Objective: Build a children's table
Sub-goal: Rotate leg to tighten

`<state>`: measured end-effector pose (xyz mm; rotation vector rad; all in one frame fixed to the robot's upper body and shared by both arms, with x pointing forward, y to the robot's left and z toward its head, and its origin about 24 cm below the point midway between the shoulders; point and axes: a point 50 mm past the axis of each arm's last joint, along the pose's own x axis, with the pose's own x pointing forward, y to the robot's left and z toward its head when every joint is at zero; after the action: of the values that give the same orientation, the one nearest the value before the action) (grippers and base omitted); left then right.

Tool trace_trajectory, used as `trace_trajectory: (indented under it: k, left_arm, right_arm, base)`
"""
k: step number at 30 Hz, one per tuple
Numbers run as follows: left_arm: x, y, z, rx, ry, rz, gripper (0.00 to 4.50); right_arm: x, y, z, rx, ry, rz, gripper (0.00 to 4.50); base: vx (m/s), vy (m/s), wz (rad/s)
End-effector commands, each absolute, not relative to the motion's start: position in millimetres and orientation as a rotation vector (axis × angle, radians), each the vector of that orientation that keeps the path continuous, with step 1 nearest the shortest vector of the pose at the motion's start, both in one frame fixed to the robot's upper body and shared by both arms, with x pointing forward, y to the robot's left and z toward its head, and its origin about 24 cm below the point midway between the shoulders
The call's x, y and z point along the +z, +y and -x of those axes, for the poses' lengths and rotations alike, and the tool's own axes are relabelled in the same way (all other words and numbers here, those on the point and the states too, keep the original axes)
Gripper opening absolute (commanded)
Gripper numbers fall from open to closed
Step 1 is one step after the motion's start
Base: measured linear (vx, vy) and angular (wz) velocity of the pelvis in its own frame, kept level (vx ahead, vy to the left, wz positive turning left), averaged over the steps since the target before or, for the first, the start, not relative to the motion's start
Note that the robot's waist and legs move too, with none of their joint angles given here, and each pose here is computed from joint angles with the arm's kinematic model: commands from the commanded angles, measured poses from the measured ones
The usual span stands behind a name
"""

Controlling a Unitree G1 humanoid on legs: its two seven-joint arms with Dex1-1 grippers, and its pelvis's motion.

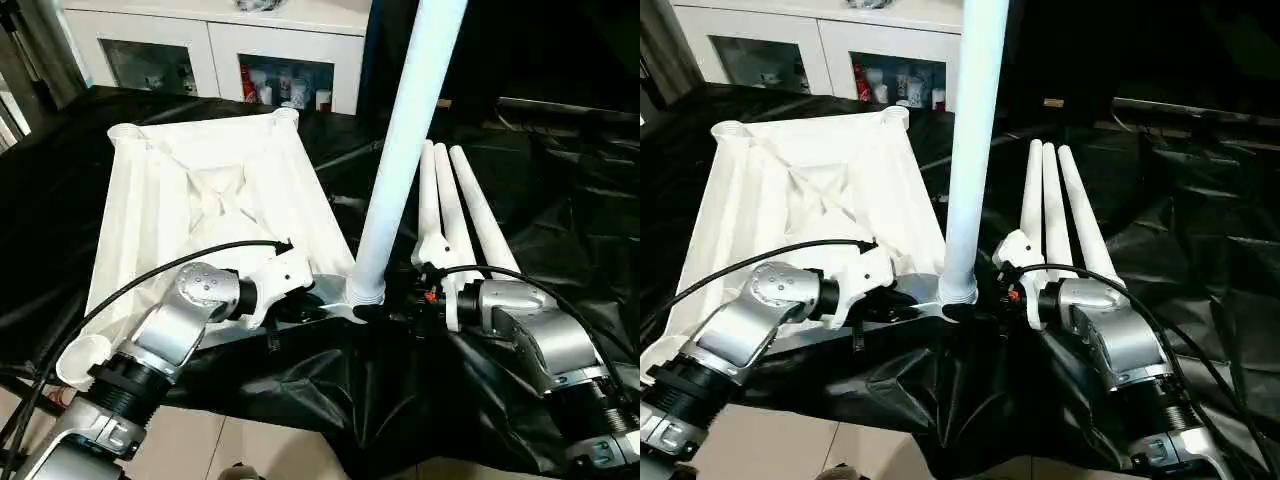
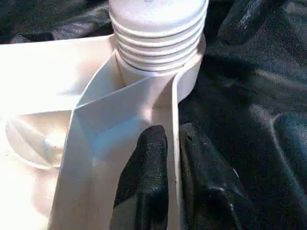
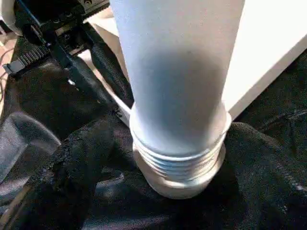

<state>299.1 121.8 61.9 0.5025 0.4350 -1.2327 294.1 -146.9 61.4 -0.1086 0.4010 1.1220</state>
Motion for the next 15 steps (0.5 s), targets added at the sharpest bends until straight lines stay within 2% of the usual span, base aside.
trace_trajectory:
  k: [1, 12, 14, 15]
  left_arm:
    - [64.2, 125.8, -299.3, -1.216, 0.431, -0.534, 0.6]
    - [62.3, 133.0, -296.4, -1.209, 0.466, -0.526, 0.6]
    - [62.1, 133.1, -296.6, -1.207, 0.468, -0.523, 0.32]
    - [62.0, 133.1, -297.0, -1.206, 0.47, -0.519, 0.32]
  right_arm:
    - [64.9, -146.6, -294.1, 1.136, 0.383, 0.124, 4.16]
    - [63.8, -148.1, -293.7, 1.132, 0.388, 0.127, 4.16]
    - [64.0, -148.3, -293.9, 1.133, 0.388, 0.127, 4.16]
    - [64.4, -148.3, -294.3, 1.133, 0.387, 0.128, 4.16]
  base:
    - [0.0, 0.0, 0.0]
    - [0.0, 0.0, 0.0]
    - [0.0, 0.0, 0.0]
    - [0.0, 0.0, 0.0]
